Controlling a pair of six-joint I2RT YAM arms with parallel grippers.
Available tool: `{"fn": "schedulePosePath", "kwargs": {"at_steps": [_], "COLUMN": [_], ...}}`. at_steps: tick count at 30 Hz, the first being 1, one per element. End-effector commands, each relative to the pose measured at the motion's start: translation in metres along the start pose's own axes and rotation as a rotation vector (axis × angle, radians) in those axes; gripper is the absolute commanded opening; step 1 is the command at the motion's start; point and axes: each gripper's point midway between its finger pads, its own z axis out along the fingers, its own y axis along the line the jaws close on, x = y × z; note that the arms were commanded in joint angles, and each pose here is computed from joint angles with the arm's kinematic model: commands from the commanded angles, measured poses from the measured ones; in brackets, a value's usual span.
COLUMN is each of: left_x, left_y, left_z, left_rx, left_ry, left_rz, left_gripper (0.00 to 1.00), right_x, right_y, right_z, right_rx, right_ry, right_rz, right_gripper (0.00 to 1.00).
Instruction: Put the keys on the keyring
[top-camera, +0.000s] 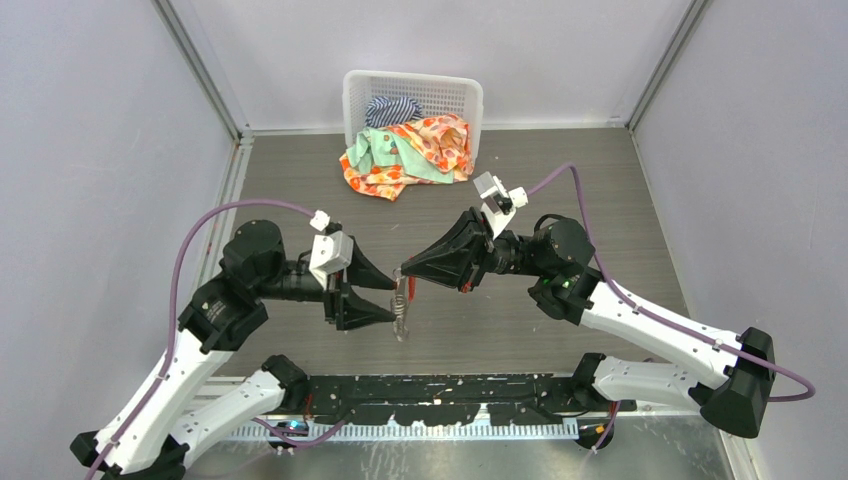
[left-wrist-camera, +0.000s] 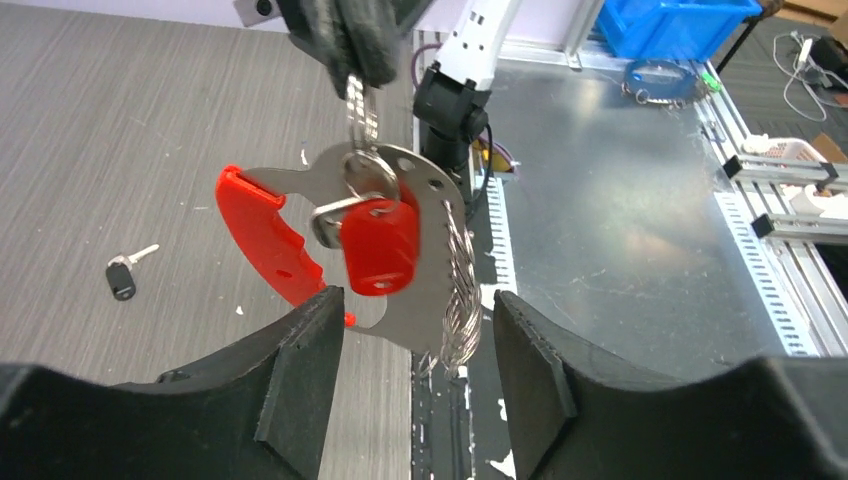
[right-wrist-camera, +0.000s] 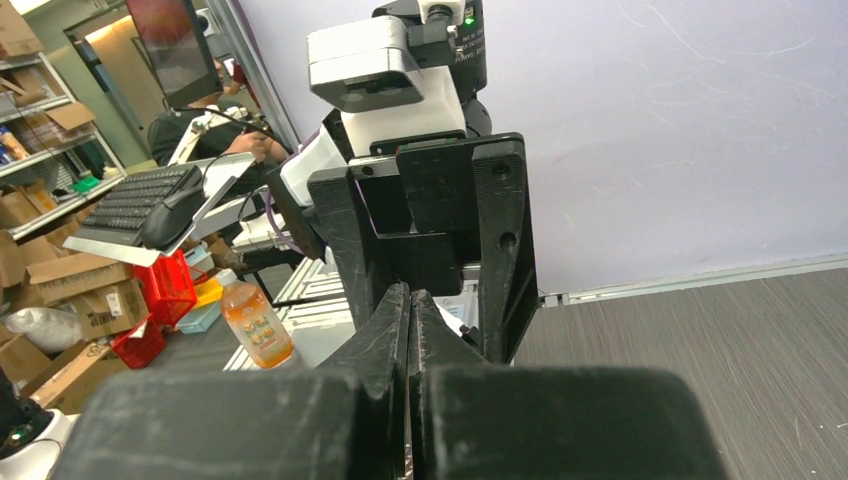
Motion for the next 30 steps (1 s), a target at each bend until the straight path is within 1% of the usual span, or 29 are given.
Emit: {"fn": "schedulePosePath", "kwargs": {"at_steps": [1, 4, 7, 9, 11, 14, 17, 20, 25, 29, 30], "left_x": [-0.005, 0.001, 0.006, 0.003, -0.003, -0.01, -0.01, -0.011, -0.014, -0.017, -0.018], "left_y": [-0.02, -0.014, 0.003, 0.017, 0.022, 0.021, 0.02, 0.019, 0.018, 0.013, 0.012], "left_z": [-0.01, -0.013, -0.013, -0.01, -0.007, 0.0, 0.004, 0.005, 0.007, 0.007, 0.006], "left_rx": [0.068, 0.034, -0.047, -0.104, -0.121, -0.103, -0.088, -0.075, -0.068, -0.043, -0.035], "left_ry": [0.011, 0.035, 0.053, 0.043, 0.015, -0.021, -0.028, -0.038, -0.054, -0.066, -0.069], "left_rz": [0.111, 0.145, 0.182, 0.186, 0.152, 0.05, 0.017, 0.005, -0.006, -0.014, -0.014], "left_gripper": [0.59, 0.59, 0.56, 0.53, 0.52, 0.52, 0.52, 0.49, 0.37, 0.31, 0.28], "right_x": [-0.036, -0.035, -0.035, -0.035, -0.035, -0.035, -0.034, -0.034, -0.032, -0.03, -0.03], "right_y": [0.026, 0.027, 0.027, 0.026, 0.025, 0.024, 0.023, 0.024, 0.023, 0.022, 0.022], "right_z": [0.002, 0.002, 0.003, 0.004, 0.004, 0.005, 0.005, 0.004, 0.005, 0.005, 0.005], "right_rx": [-0.07, -0.078, -0.086, -0.086, -0.082, -0.08, -0.079, -0.078, -0.08, -0.079, -0.078], "right_ry": [-0.081, -0.081, -0.082, -0.087, -0.09, -0.091, -0.09, -0.091, -0.086, -0.082, -0.082], "right_rz": [-0.065, -0.06, -0.053, -0.049, -0.048, -0.047, -0.043, -0.043, -0.038, -0.034, -0.034], "right_gripper": [0.01, 0.01, 0.01, 0.01, 0.01, 0.01, 0.01, 0.01, 0.01, 0.01, 0.01]}}
